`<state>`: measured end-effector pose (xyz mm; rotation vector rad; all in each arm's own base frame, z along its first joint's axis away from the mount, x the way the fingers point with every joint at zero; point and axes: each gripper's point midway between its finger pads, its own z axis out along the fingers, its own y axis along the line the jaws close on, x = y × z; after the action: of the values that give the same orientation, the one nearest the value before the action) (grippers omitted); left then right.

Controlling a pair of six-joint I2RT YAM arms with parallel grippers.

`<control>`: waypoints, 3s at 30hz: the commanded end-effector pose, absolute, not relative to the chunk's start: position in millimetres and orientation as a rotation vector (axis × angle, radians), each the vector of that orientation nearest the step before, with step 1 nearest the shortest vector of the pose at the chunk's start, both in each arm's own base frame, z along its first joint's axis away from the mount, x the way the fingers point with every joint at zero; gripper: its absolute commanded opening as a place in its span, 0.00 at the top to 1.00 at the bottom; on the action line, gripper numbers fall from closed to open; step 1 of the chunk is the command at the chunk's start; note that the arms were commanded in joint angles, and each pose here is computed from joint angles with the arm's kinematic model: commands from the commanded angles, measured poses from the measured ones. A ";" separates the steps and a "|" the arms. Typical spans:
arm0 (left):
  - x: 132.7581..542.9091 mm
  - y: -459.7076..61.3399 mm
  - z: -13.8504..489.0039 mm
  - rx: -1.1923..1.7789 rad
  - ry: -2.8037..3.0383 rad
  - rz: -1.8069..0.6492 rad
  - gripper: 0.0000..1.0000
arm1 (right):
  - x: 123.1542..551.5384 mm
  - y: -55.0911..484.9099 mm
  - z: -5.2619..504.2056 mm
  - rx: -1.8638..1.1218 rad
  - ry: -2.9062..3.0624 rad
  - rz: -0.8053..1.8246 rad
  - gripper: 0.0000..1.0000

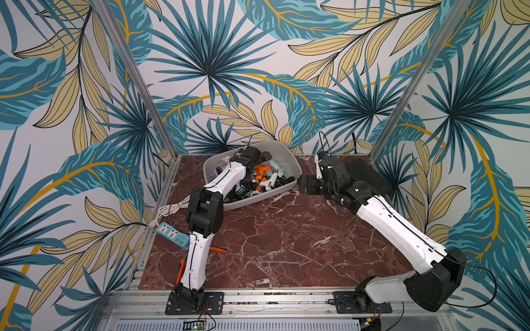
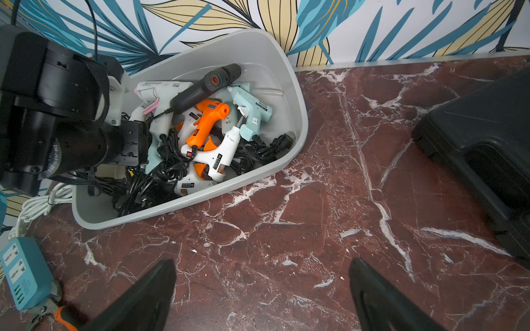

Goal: Put the hot melt glue gun into the storage box
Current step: Place the hot melt adhesive gun in the storage box, then reset both arms

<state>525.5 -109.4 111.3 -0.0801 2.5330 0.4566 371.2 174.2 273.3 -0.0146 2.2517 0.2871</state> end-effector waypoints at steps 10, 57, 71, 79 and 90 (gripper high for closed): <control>529.3 -138.0 131.8 -0.181 2.504 -0.032 0.43 | 365.6 173.0 277.3 -0.003 2.255 0.308 0.02; 350.6 72.9 150.4 -0.450 1.879 0.110 0.00 | 275.8 -63.7 175.6 0.410 1.802 -0.472 0.00; 376.9 55.2 141.4 -0.261 1.758 -0.077 0.00 | 334.9 -51.2 150.5 0.349 1.780 -0.289 0.00; 386.7 39.6 137.2 -0.152 1.728 -0.144 0.00 | 355.0 -40.8 146.3 0.295 1.754 -0.207 0.00; 393.7 16.2 134.4 -0.005 1.745 -0.218 0.00 | 389.1 -23.0 117.5 0.188 1.789 -0.140 0.00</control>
<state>387.8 18.6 125.5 -0.0501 1.7688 -0.2222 375.4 -29.1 99.0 0.2334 1.8645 -0.1710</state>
